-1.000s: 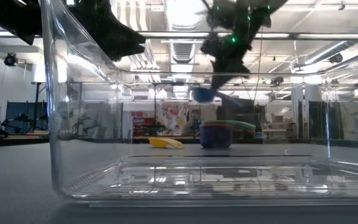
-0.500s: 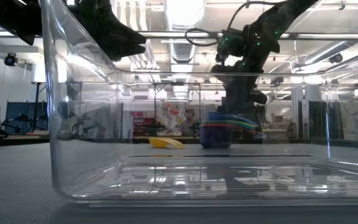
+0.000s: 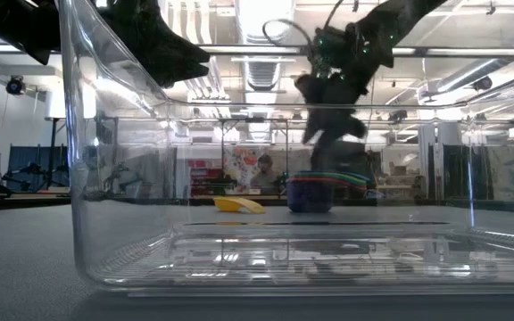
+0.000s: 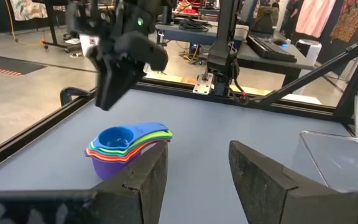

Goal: Nest measuring cups in basket
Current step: Stack the yellow measuring cup on top of the blue measuring cup

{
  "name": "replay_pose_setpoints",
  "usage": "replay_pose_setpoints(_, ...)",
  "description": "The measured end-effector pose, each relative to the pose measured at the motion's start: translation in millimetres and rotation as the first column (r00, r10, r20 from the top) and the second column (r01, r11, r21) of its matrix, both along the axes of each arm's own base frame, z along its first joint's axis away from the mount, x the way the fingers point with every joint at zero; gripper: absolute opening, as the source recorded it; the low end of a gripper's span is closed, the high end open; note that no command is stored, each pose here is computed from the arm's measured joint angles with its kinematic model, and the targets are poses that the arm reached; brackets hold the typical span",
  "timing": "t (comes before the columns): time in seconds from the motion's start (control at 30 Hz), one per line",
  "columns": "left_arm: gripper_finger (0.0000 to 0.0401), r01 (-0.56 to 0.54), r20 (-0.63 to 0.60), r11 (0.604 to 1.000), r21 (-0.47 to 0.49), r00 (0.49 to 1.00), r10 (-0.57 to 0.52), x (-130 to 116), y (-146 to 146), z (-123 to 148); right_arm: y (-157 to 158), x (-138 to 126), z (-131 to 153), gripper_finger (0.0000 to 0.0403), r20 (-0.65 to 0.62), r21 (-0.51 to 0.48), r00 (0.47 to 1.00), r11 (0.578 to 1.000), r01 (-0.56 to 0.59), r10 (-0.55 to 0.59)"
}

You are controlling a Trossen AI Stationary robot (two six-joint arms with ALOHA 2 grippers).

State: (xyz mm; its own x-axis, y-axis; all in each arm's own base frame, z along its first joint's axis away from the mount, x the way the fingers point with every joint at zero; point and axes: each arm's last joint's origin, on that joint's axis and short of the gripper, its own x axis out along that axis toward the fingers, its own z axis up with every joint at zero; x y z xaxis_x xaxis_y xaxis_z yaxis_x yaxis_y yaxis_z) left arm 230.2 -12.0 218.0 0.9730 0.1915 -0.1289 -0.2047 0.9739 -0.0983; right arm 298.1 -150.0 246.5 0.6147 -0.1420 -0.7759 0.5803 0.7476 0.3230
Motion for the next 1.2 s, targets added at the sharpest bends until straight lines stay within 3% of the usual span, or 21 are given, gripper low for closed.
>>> replay_pose_setpoints(0.2, 0.0154, 0.001, -0.001, 1.000, 0.004, 1.000, -0.001, 0, 0, 0, 18, 29, 15, 0.0209, 0.173, -0.198, 0.967, 0.969, -0.149, 0.184)
replay_pose_setpoints(0.33, 0.0154, 0.001, 0.009, 1.000, 0.009, 1.000, -0.001, 0, 0, 1, 24, 46, 11, 0.0222, 0.182, -0.250, 0.962, 0.956, -0.156, 0.204)
replay_pose_setpoints(0.87, 0.0154, -0.026, 0.086, 1.000, -0.002, 0.996, 0.026, -29, 3, 2, -6, 118, -49, 0.0230, 0.033, -0.204, 0.976, 0.957, -0.204, 0.215)
replay_pose_setpoints(1.2, 0.0154, -0.025, 0.085, 1.000, -0.006, 0.996, 0.025, -33, 3, 0, -26, 144, -83, 0.0231, -0.100, -0.156, 0.970, 0.959, -0.236, 0.222)
